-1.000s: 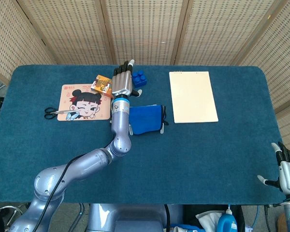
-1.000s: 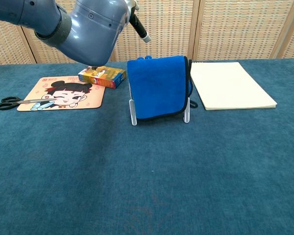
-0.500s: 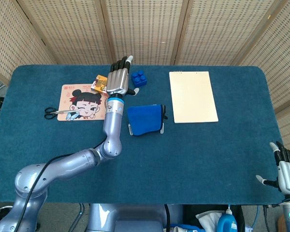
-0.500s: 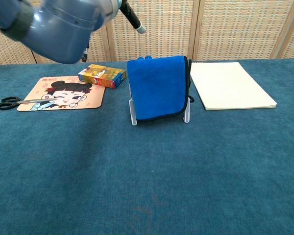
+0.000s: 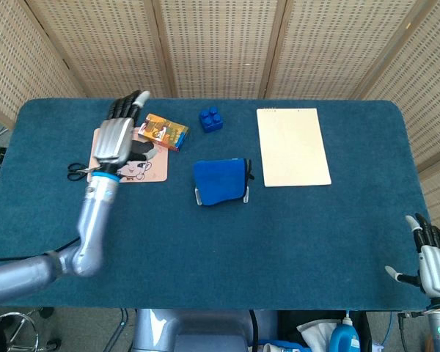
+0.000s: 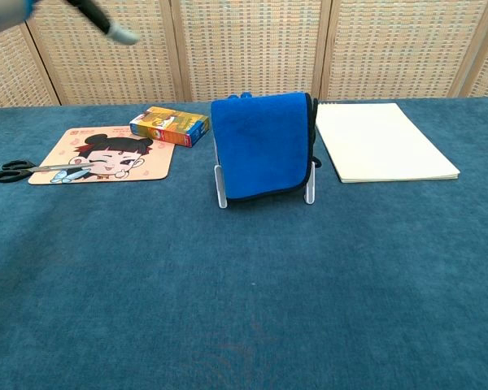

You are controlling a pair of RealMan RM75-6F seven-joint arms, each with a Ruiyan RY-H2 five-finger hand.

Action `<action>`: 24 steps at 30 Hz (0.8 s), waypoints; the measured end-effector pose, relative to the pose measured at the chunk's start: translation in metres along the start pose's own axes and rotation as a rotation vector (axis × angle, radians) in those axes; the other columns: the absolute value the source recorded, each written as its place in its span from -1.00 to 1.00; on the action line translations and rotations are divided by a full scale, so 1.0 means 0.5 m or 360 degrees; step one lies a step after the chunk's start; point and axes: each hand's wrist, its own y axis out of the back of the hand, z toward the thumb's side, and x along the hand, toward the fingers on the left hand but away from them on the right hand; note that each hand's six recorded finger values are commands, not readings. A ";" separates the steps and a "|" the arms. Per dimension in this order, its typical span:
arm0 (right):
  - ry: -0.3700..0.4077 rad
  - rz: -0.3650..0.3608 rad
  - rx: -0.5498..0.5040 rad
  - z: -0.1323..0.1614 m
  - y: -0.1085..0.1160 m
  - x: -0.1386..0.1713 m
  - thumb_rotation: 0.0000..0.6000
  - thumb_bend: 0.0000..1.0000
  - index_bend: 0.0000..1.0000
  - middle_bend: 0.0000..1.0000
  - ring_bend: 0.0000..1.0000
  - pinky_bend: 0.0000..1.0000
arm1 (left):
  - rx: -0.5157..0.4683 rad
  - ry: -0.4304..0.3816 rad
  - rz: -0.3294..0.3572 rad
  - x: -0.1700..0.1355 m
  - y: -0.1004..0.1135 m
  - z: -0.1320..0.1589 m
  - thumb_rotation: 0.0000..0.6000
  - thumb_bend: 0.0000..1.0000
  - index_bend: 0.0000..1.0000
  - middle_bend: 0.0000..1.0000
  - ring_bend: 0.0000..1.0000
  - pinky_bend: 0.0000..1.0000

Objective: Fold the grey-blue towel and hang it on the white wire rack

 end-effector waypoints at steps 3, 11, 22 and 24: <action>0.0017 -0.0006 -0.0003 0.005 0.003 0.005 1.00 -1.00 -1.00 -1.00 -1.00 -1.00 | 0.0013 0.0030 0.0004 -0.047 0.019 -0.067 1.00 -0.62 -1.00 -1.00 -1.00 -1.00; 0.0056 -0.0037 -0.0011 0.016 0.014 0.019 1.00 -1.00 -1.00 -1.00 -1.00 -1.00 | 0.0040 0.0073 -0.0040 -0.208 0.031 -0.203 1.00 -0.79 -1.00 -1.00 -1.00 -1.00; 0.0115 -0.0078 -0.0013 0.036 0.026 0.036 1.00 -1.00 -1.00 -1.00 -1.00 -1.00 | 0.0094 0.0173 -0.0074 -0.420 0.017 -0.292 1.00 -0.79 -1.00 -1.00 -1.00 -1.00; 0.0134 -0.0093 -0.0014 0.041 0.030 0.041 1.00 -1.00 -1.00 -1.00 -1.00 -1.00 | 0.0106 0.0189 -0.0068 -0.446 0.019 -0.298 1.00 -0.79 -1.00 -1.00 -1.00 -1.00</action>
